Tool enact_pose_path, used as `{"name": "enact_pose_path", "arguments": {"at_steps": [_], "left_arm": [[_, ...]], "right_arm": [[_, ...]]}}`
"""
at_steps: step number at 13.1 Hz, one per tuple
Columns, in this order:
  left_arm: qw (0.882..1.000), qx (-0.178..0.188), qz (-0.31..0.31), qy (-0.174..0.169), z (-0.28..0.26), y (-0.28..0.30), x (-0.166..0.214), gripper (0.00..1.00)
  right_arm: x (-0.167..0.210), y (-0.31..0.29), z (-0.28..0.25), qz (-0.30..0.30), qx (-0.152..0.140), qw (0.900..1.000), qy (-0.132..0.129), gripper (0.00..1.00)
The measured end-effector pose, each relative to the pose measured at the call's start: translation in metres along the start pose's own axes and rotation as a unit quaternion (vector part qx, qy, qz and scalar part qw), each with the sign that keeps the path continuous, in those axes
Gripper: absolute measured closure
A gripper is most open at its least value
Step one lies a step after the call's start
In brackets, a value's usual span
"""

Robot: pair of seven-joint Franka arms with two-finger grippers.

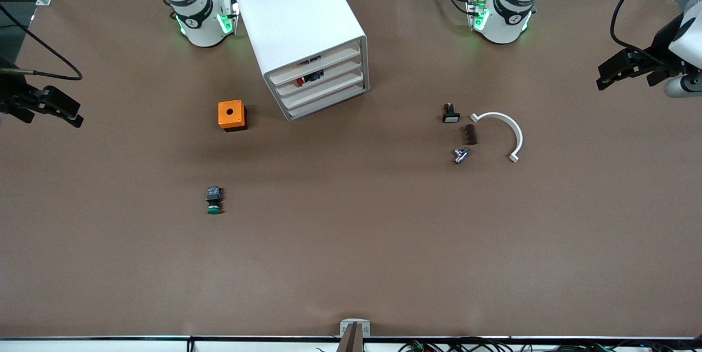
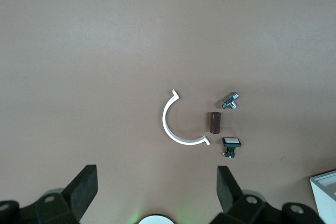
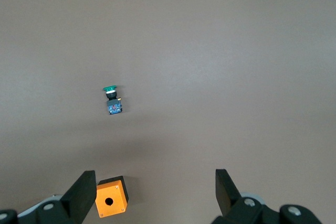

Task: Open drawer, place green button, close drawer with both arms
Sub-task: 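Reach the left gripper to the drawer while the right gripper reaches the button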

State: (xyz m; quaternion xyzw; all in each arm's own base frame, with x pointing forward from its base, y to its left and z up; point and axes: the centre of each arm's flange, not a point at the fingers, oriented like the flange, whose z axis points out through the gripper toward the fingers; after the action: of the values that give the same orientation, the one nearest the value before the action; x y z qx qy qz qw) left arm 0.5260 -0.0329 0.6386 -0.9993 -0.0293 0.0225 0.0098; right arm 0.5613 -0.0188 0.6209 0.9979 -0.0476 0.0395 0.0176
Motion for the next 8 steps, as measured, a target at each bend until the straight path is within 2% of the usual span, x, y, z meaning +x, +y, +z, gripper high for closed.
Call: {"name": "enact_pose_path", "arguments": {"at_steps": [4, 8], "left_arm": [[1.0, -0.001, -0.001, -0.011, 0.012, -0.002, 0.01, 0.0], [0.998, -0.008, 0.004, -0.057, 0.084, 0.004, 0.062, 0.0]], "right_arm": [[0.0, 0.0, 0.0, 0.0, 0.0, 1.0, 0.0, 0.0], [0.001, 0.0, 0.0, 0.0, 0.0, 1.0, 0.0, 0.0]]}}
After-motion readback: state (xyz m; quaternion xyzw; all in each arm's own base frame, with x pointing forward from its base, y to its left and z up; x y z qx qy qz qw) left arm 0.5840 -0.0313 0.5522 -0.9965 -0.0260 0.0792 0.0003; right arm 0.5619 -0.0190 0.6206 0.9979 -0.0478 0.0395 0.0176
